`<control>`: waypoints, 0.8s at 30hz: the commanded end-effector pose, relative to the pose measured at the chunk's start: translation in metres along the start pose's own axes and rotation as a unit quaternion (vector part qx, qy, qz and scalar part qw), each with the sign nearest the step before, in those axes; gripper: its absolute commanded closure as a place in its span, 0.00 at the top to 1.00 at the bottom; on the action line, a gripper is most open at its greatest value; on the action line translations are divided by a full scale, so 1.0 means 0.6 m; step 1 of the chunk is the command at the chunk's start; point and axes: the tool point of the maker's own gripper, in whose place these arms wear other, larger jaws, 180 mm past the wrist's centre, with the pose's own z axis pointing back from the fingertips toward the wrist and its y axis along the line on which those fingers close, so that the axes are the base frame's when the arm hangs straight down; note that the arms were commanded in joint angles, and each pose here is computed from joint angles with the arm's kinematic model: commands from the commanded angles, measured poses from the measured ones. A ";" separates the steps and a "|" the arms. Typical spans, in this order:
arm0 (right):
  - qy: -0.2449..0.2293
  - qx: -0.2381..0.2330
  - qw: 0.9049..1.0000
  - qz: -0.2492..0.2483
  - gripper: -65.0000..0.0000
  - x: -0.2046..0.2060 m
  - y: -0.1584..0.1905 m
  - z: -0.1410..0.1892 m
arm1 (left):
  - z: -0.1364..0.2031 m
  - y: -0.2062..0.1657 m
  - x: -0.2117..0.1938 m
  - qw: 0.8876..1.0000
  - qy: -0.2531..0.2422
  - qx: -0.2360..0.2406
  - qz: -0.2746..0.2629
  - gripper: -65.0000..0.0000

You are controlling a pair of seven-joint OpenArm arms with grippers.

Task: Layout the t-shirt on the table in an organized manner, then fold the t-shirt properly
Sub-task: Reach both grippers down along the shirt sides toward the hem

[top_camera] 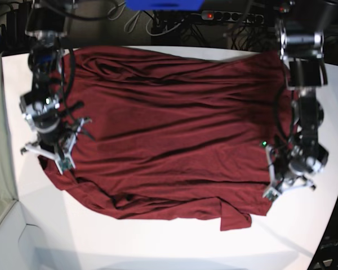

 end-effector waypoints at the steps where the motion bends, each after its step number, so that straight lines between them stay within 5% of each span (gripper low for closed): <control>1: -0.018 -0.016 1.000 -0.005 0.13 0.029 -0.028 -0.012 | -0.002 0.025 0.024 1.000 -0.009 0.009 0.011 0.00; 8: 0.018 0.014 0.999 -0.046 0.13 0.061 -0.049 -0.116 | -0.089 -0.031 0.109 0.991 -0.058 -0.096 0.079 0.00; 14: 0.043 0.048 0.995 -0.070 0.13 0.066 -0.043 -0.170 | -0.132 -0.085 0.097 0.975 -0.073 -0.159 0.133 0.00; 24: 0.057 0.077 0.991 -0.094 0.13 -0.003 -0.025 -0.206 | -0.147 -0.047 0.053 0.975 -0.082 -0.106 0.176 0.01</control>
